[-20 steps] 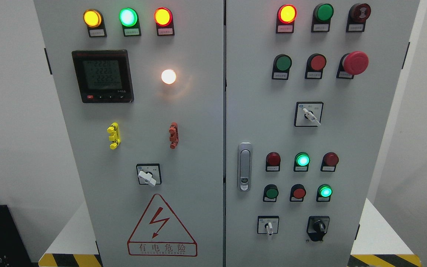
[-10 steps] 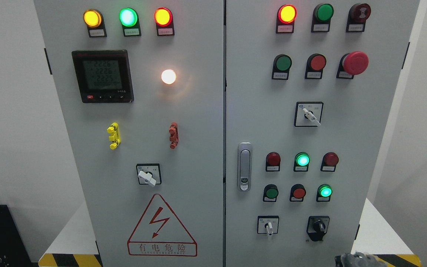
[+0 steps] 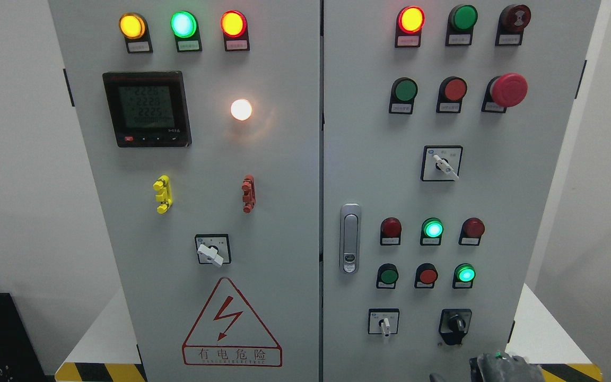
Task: Flip black knob to close circuit
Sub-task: 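Reach the right hand up toward the black rotary knob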
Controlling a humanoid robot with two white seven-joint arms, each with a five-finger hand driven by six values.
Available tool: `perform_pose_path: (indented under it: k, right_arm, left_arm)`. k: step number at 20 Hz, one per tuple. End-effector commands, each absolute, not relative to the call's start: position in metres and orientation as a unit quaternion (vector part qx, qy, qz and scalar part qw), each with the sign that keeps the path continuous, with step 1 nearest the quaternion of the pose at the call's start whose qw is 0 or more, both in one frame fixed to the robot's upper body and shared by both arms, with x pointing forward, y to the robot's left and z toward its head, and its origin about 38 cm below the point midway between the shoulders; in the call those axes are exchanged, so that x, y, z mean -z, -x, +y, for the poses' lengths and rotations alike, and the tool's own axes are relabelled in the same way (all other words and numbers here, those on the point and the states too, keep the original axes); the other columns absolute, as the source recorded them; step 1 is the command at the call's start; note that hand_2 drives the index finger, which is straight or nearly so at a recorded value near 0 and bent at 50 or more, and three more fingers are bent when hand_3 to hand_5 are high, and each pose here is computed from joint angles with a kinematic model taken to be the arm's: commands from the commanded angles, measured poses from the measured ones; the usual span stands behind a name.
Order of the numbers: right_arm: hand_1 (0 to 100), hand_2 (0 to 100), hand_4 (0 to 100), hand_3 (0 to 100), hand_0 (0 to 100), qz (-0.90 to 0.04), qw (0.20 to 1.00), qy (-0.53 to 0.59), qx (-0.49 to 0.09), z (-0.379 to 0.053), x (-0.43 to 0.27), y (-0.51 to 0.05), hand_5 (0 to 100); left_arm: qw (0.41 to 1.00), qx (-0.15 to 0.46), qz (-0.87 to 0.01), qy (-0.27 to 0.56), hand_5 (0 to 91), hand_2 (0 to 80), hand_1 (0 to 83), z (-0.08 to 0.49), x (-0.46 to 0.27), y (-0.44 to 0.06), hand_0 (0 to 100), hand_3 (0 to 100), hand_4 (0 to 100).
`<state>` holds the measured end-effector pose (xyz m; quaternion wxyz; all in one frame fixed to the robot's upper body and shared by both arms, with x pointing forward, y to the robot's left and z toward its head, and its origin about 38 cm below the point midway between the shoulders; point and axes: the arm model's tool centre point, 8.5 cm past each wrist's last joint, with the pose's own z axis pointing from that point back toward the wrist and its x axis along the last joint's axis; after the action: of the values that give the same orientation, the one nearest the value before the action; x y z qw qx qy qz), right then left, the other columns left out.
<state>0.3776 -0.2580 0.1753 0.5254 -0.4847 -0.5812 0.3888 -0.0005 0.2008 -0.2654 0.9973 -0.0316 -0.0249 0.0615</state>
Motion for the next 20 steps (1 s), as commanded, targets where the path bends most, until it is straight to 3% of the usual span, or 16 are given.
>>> perform_pose_path:
  k: [1,20]
  right_arm:
    - [0,94,90,100,0,-0.559,0.544,0.486,-0.394,-0.274,-0.163,-0.395,82]
    - [0,94,90,100,0,-0.553,0.551,0.497,-0.379,-0.285,-0.173,-0.424,83]
  left_arm:
    - [0.997,-0.062,-0.024,0.031,0.0,0.0,55.6,0.201,0.265,0.002,12,0,0]
    - [0.997,-0.062,-0.025,0.032,0.0,0.0,55.6,0.201,0.265,0.0,12,0,0]
